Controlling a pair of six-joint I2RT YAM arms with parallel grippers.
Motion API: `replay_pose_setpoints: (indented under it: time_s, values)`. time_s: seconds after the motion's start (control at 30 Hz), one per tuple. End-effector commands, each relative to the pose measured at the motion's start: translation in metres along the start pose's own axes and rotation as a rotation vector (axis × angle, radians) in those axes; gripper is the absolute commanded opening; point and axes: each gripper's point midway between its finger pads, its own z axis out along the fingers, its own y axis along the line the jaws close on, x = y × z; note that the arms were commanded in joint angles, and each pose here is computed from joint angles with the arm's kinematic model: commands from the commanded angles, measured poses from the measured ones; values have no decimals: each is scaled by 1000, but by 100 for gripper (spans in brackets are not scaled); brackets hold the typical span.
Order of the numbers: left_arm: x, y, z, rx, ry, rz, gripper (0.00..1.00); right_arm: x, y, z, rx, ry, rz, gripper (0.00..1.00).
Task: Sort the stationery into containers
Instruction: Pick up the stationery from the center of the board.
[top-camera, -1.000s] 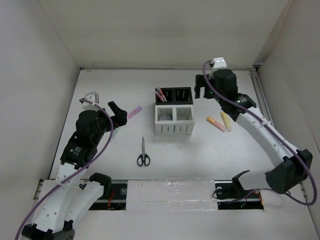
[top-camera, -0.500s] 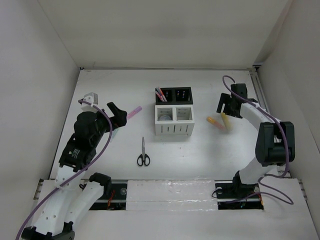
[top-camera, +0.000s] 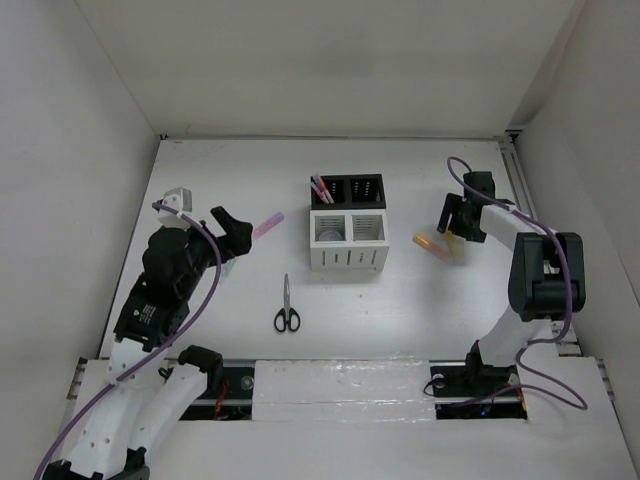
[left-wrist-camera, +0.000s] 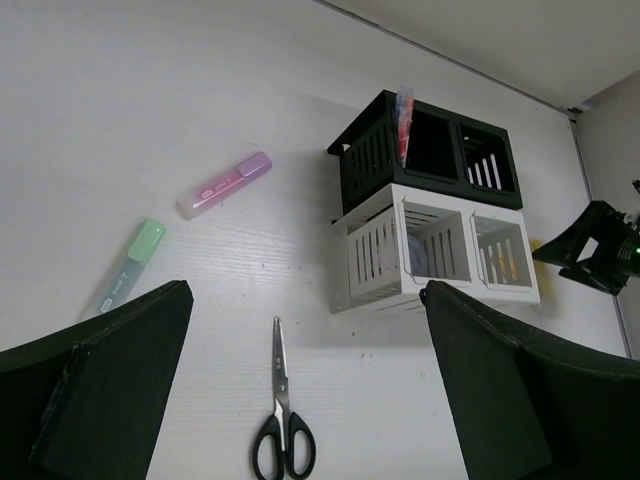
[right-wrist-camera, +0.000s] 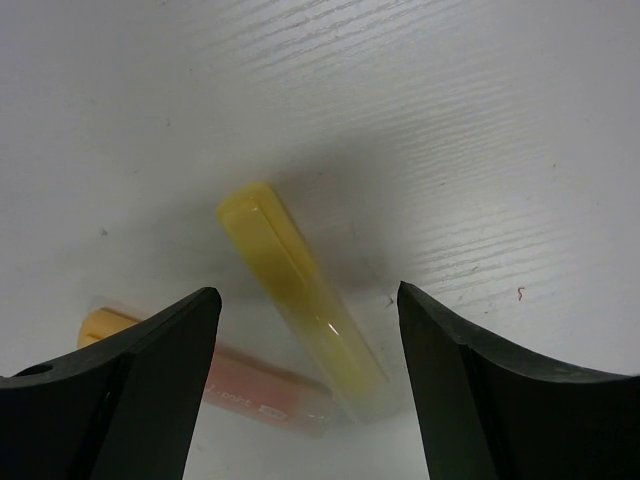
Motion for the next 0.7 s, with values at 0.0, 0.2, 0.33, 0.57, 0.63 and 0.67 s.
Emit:
replay_pose_setpoints:
  time_s: [0.0, 0.2, 0.33, 0.57, 0.63, 0.67]
  values:
    - [-11, -11, -5, 48, -36, 0, 100, -7, 6, -4, -15, -25, -25, 77]
    - [-11, -11, -5, 49, -36, 0, 100, -2, 5, 0, 2, 19, -73, 70]
    - [-11, -11, -5, 49, -36, 0, 100, 8, -1, 10, 37, 65, -90, 66]
    - [-13, -12, -8, 53, -44, -1, 100, 11, 7, 12, 23, 101, -141, 51]
    - [-13, -12, -8, 53, -44, -1, 100, 7, 12, 16, 4, 103, -153, 41]
    - [-14, -10, -7, 45, -49, -1, 100, 7, 10, 16, -1, 105, -145, 29]
